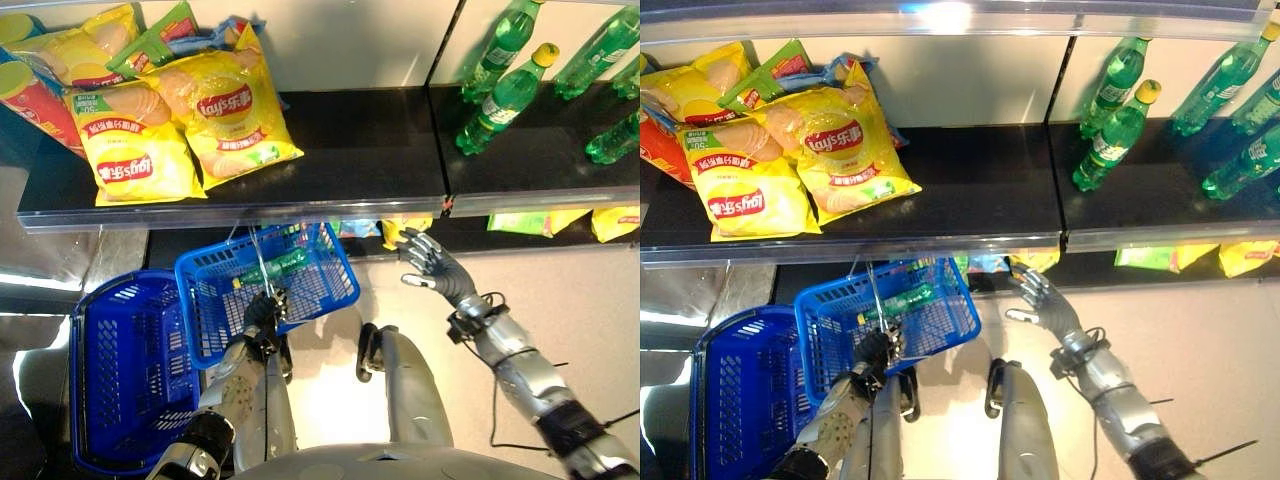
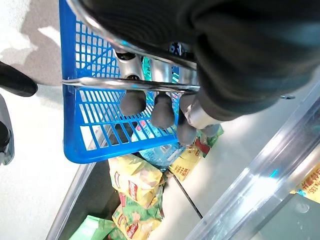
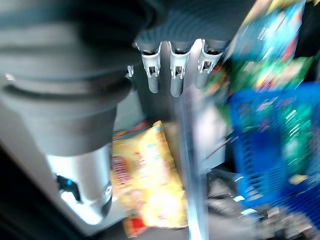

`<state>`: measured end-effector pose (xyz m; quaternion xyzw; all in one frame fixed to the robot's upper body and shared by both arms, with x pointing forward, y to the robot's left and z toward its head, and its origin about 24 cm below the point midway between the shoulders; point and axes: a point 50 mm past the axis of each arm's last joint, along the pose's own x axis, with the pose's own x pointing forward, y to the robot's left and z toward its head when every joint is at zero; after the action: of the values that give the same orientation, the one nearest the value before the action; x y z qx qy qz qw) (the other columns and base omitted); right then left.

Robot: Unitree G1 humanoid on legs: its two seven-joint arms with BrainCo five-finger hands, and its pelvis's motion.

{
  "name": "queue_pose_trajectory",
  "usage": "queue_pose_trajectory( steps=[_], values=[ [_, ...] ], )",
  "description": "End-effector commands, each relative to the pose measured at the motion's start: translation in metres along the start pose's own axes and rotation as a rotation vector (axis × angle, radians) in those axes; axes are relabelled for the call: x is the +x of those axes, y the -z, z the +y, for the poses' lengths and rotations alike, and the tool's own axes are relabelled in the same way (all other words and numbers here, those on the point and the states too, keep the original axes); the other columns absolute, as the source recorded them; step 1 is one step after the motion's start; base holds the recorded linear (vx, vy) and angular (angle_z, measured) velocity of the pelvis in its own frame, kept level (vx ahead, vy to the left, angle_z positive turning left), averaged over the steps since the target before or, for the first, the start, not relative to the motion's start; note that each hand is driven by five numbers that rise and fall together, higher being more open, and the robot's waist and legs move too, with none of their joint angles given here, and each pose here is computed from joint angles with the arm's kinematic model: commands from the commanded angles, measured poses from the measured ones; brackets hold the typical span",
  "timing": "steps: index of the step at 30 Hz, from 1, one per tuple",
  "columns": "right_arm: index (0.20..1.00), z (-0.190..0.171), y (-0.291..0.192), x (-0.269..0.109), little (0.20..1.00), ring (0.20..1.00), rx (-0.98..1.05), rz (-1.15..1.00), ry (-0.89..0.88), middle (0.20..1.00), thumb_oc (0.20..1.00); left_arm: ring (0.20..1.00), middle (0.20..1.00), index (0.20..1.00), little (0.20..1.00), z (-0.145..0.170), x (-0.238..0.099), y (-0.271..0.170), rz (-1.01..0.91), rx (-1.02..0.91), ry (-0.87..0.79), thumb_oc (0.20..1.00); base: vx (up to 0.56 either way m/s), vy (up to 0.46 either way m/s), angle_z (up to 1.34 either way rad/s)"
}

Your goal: Pick up the snacks into the basket

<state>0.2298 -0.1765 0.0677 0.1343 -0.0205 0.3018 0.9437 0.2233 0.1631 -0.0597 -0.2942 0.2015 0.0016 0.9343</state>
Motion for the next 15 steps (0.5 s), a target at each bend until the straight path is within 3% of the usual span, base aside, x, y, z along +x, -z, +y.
queue_pose_trajectory(
  steps=[1,13,15],
  values=[
    [1.000,0.005,-0.028,0.002,1.000,1.000,0.133,-0.184,-0.096,1.000,1.000,0.200,0.200,0.200,0.200,-0.024,-0.010,-0.003,-0.074,-0.070,0.169,0.200,0.00,0.000,0.00],
    [1.000,-0.020,-0.082,0.022,1.000,1.000,0.014,-0.520,0.123,1.000,1.000,0.200,0.200,0.200,0.200,-0.020,-0.015,0.000,-0.063,-0.089,0.162,0.200,0.00,0.001,0.01],
    [1.000,-0.022,-0.096,0.035,1.000,1.000,-0.142,-0.542,0.199,1.000,1.000,0.200,0.200,0.200,0.200,-0.022,-0.014,-0.001,-0.061,-0.079,0.166,0.200,0.00,-0.006,0.04]
  ],
)
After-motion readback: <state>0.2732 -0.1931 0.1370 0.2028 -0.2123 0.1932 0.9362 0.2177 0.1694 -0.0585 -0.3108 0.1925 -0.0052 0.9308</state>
